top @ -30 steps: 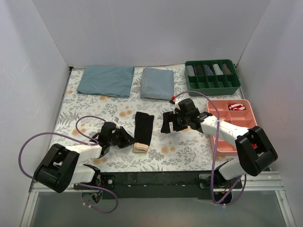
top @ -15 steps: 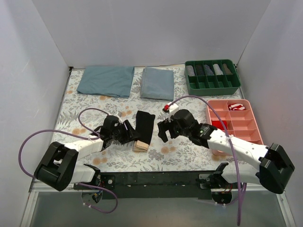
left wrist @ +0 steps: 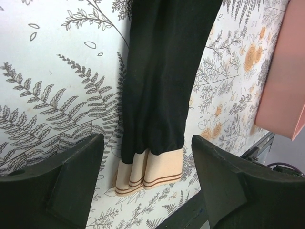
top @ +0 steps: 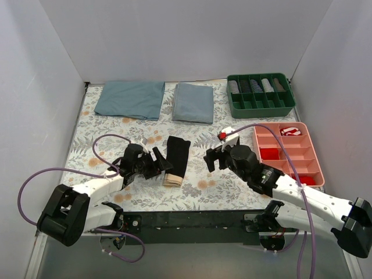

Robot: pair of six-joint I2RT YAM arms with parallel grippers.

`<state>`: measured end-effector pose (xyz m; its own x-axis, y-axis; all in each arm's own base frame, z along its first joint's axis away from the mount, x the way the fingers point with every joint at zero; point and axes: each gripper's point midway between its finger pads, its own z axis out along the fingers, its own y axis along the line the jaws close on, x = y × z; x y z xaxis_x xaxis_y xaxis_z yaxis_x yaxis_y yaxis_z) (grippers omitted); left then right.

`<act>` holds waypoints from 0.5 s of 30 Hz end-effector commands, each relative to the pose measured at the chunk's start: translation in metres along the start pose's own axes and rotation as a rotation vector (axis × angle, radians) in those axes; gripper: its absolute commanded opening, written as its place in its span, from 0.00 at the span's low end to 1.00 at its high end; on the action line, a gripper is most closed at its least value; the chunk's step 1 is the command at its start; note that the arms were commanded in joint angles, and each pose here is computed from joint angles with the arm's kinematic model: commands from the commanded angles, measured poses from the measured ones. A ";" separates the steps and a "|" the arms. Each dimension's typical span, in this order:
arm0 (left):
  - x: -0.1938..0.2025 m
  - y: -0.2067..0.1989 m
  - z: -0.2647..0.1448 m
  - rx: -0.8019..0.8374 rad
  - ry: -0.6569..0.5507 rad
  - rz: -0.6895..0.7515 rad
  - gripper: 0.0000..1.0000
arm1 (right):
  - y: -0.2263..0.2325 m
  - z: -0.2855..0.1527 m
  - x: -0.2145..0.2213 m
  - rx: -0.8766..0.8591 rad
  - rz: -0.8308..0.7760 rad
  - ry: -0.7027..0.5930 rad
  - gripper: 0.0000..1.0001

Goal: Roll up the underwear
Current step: Roll the underwear to the center of the board.

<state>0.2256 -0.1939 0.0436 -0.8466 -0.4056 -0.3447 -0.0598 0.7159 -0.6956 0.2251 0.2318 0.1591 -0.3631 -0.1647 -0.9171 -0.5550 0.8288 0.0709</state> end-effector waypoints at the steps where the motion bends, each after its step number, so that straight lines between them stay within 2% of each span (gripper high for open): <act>1: 0.009 0.027 -0.007 -0.118 0.005 -0.029 0.77 | -0.016 -0.006 -0.030 0.090 0.084 -0.161 0.99; 4: 0.006 0.022 -0.010 -0.108 -0.008 -0.028 0.78 | -0.022 -0.006 -0.020 0.128 0.098 -0.112 0.99; 9: 0.013 0.010 -0.007 -0.007 0.016 -0.016 0.79 | -0.008 0.005 0.000 0.065 0.014 0.023 0.99; 13: 0.025 0.015 -0.001 -0.001 0.079 -0.014 0.77 | 0.004 0.017 0.014 0.014 -0.029 0.111 0.99; 15: 0.029 0.017 0.003 -0.001 0.109 -0.005 0.72 | 0.009 0.021 0.013 -0.013 -0.031 0.111 0.99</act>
<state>0.2194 -0.1965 0.0449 -0.8518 -0.4043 -0.3332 -0.0456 0.6908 -0.7216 0.2286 0.2295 0.1221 -0.4526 -0.2484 -0.8564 -0.5206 0.8533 0.0276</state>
